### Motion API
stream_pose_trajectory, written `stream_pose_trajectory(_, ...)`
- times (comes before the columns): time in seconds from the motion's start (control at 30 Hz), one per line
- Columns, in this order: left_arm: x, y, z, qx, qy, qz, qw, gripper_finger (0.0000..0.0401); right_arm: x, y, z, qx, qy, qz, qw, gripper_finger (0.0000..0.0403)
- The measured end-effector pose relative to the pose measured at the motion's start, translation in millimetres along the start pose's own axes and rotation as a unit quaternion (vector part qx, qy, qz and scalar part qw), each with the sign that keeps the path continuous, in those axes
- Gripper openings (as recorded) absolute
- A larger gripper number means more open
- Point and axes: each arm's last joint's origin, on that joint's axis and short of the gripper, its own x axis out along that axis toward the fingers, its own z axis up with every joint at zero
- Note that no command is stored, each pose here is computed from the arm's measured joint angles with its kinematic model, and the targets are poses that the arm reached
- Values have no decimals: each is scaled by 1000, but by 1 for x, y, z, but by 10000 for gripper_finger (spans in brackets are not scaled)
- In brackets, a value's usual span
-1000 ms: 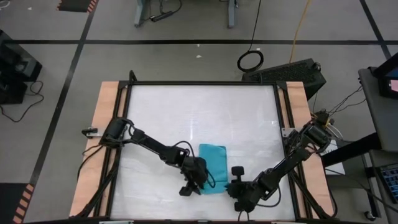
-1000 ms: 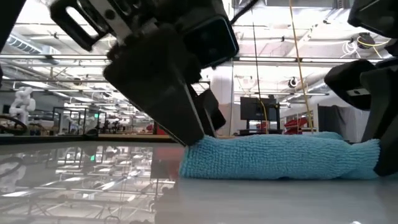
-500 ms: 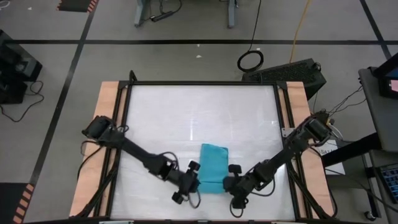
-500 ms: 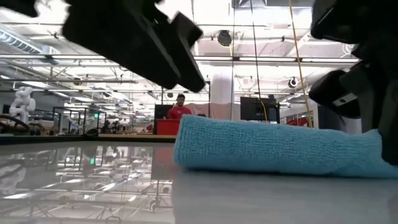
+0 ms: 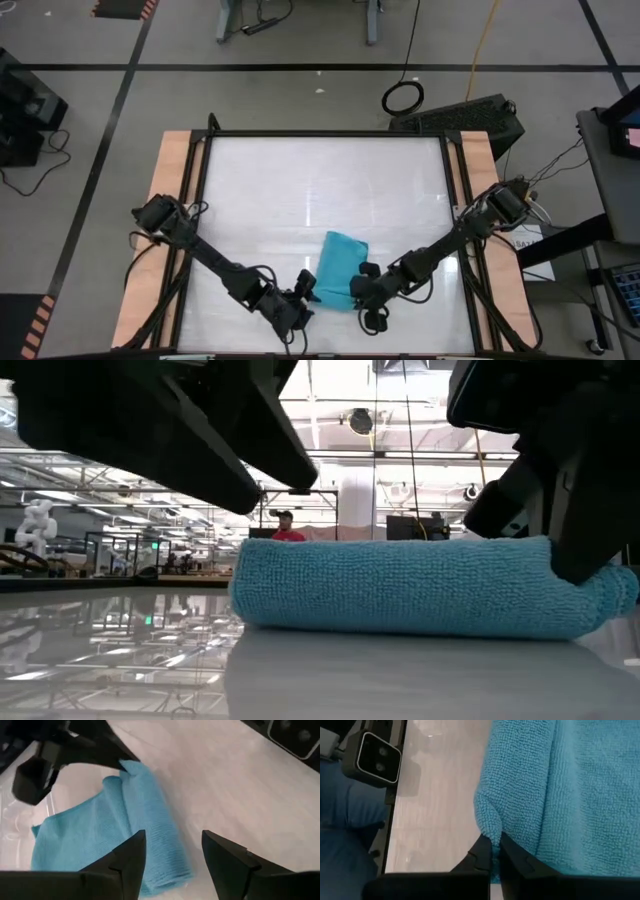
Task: Roll towel into tight, uniform cylinder
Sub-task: Roll the blue microfiber towel
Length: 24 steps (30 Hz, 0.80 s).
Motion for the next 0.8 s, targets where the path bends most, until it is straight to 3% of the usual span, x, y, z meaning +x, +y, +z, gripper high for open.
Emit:
stream_pose_trajectory(0.2, 9, -8, -5, 29, 10, -2, 1000, 221, 0, 0, 0, 34, 0, 1, 999, 4)
stream_pose_trajectory(0.37, 10, -13, -4, 57, 11, 31, 998, 224, 0, 0, 0, 59, 0, 0, 998, 4)
stream_pose_trajectory(0.8, 9, -24, -5, 101, 24, 56, 993, 224, -1, 1, 3, 52, -46, -32, 997, 4)
